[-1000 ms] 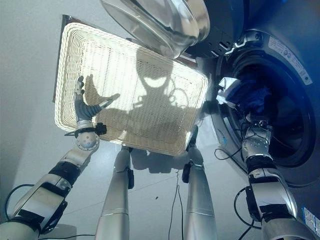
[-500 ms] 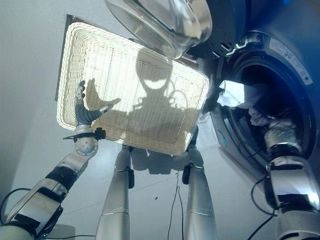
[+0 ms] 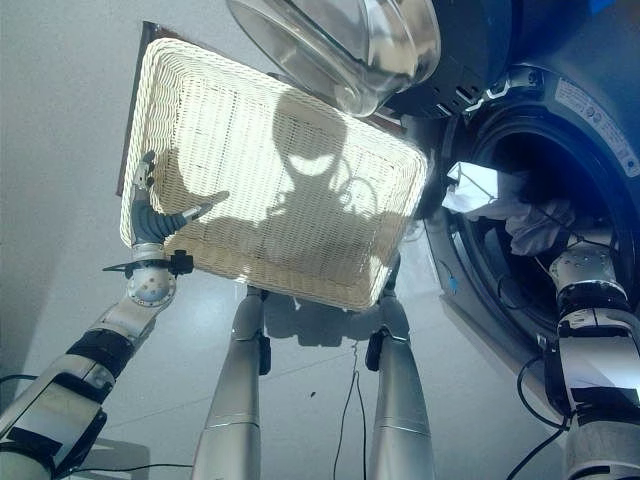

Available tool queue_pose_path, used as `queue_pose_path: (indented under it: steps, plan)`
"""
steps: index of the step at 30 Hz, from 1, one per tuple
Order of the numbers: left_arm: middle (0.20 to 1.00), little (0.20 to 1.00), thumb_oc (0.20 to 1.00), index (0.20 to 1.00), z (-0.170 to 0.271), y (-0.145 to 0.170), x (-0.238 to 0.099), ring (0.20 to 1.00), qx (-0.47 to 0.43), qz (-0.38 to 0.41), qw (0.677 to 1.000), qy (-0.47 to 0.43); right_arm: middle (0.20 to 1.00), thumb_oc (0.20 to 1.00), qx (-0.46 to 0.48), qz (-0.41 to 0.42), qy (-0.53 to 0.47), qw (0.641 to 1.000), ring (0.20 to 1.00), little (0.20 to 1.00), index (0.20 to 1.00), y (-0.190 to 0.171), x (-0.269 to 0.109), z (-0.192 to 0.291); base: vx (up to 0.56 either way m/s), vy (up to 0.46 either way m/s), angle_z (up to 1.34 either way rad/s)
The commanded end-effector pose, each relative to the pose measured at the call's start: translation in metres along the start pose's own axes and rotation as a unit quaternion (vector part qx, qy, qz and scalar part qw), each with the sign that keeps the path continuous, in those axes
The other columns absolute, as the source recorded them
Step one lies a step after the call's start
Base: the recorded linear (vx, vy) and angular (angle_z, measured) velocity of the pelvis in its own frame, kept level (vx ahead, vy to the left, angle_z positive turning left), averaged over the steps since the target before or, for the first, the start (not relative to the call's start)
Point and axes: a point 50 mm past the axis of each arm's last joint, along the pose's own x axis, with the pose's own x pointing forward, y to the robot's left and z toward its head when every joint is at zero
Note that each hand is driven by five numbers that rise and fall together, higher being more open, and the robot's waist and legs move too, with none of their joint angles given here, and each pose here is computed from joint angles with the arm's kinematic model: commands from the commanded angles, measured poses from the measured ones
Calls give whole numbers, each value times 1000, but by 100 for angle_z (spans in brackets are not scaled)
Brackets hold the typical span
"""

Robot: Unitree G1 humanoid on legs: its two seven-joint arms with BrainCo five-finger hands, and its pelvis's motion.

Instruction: Put the clothes into the washing machine.

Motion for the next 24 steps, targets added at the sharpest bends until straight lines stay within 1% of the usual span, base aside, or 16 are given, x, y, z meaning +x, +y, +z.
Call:
queue_pose_path:
  steps: [1,2,3,7,8,9,11,12,14,15,17,19,20,21,23,24]
  plan:
    - [1000,1000,1000,1000,8,-3,5,1000,-35,19,999,-8,1000,1000,-126,33,-74,989,1000,1000,1000,-6,13,36,0,0,0]
    - [1000,1000,1000,1000,9,-5,6,1000,-38,17,999,-8,1000,1000,-161,43,-79,983,1000,1000,1000,-3,10,30,-4,18,4]
    - [1000,1000,1000,1000,11,-8,7,1000,-43,12,999,-8,1000,1000,-220,49,-98,969,1000,1000,1000,0,7,24,0,0,0]
    - [1000,1000,1000,1000,16,-19,6,1000,-55,1,998,-9,1000,1000,-328,92,-135,930,1000,1000,1000,14,-7,1,-24,34,0]
    - [1000,1000,1000,1000,17,-24,4,1000,-60,-3,998,-9,1000,1000,-365,115,-160,910,1000,1000,1000,19,-16,-10,-37,48,0]
    - [1000,1000,1000,1000,17,-24,3,1000,-61,-3,998,-9,1000,1000,-369,116,-161,908,1000,1000,1000,19,-17,-12,-44,60,1]
    - [1000,1000,1000,1000,17,-28,1,1000,-64,-7,998,-7,1000,1000,-413,140,-196,878,1000,1000,1000,20,-26,-24,-26,49,1]
    - [1000,1000,1000,1000,17,-30,1,1000,-64,-7,998,-7,1000,1000,-421,146,-201,872,1000,1000,1000,20,-28,-27,-29,74,1]
    - [1000,1000,1000,1000,18,-34,-3,1000,-65,-8,998,-6,1000,1000,-459,184,-229,839,1000,1000,1000,23,-42,-44,-45,103,3]
    - [1000,1000,1000,1000,17,-35,-4,1000,-65,-7,998,-5,1000,1000,-466,194,-233,831,1000,1000,1000,22,-46,-49,-55,109,3]
    - [1000,1000,1000,1000,14,-36,-7,1000,-66,-2,998,3,1000,1000,-493,227,-239,805,1000,1000,1000,14,-56,-66,-44,99,2]
    - [1000,1000,1000,1000,13,-36,-9,1000,-66,-1,998,6,1000,1000,-503,240,-243,794,1000,1000,1000,9,-59,-73,-27,78,0]
    - [1000,1000,1000,1000,10,-38,-13,1000,-61,-3,998,11,1000,1000,-522,270,-246,771,1000,1000,1000,-1,-69,-88,-53,100,-2]
    - [1000,1000,1000,1000,8,-39,-16,1000,-55,-5,998,15,1000,1000,-530,285,-248,759,1000,1000,1000,-7,-76,-96,-58,100,-3]
    - [1000,1000,1000,1000,5,-39,-19,1000,-53,-6,998,22,1000,1000,-539,299,-246,748,1000,1000,1000,-12,-81,-103,-43,59,-4]
    - [1000,1000,1000,1000,2,-40,-21,1000,-51,-7,998,27,1000,1000,-548,313,-245,736,1000,1000,1000,-17,-86,-110,-50,72,-6]
